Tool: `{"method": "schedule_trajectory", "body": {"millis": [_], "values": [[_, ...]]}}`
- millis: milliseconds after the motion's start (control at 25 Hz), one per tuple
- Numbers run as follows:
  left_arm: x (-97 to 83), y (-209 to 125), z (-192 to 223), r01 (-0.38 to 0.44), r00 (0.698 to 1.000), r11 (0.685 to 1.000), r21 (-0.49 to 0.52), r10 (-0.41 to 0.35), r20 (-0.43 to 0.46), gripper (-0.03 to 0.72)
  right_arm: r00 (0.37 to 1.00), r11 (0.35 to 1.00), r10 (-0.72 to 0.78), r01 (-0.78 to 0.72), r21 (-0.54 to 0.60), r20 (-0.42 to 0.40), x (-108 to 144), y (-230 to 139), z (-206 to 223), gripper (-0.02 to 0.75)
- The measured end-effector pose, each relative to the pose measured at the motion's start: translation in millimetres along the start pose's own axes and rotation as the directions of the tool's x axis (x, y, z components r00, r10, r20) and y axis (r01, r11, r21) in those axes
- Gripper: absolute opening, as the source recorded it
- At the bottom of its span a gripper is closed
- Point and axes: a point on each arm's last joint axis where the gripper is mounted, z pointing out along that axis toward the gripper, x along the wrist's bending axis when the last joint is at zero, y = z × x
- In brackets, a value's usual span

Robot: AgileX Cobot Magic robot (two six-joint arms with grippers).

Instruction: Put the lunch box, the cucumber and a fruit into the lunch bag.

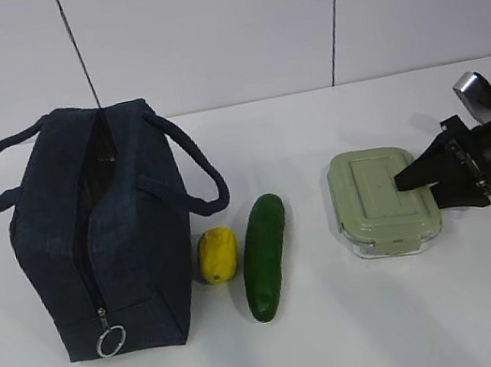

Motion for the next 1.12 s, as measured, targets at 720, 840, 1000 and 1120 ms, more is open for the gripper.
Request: {"method": "schedule_trajectory", "body": {"millis": [720, 840, 1000, 1120], "values": [[1.2, 0.0, 0.0, -0.006, 1.000, 1.000, 0.000, 0.006, -0.013, 0.326, 0.999, 0.999, 0.042, -0.042, -0.002, 0.001, 0.6, 0.2, -0.4, 0.379], [1.7, 0.1, 0.0, -0.009, 1.000, 1.000, 0.000, 0.009, -0.019, 0.326, 0.999, 0.999, 0.040, -0.040, -0.003, 0.001, 1.2, 0.4, -0.8, 0.379], [1.7, 0.1, 0.0, -0.009, 1.000, 1.000, 0.000, 0.009, -0.019, 0.326, 0.999, 0.999, 0.040, -0.040, -0.003, 0.001, 1.2, 0.4, -0.8, 0.379], [1.8, 0.1, 0.0, -0.010, 1.000, 1.000, 0.000, 0.010, -0.020, 0.326, 0.999, 0.999, 0.040, -0.040, -0.003, 0.001, 1.2, 0.4, -0.8, 0.379]]}}
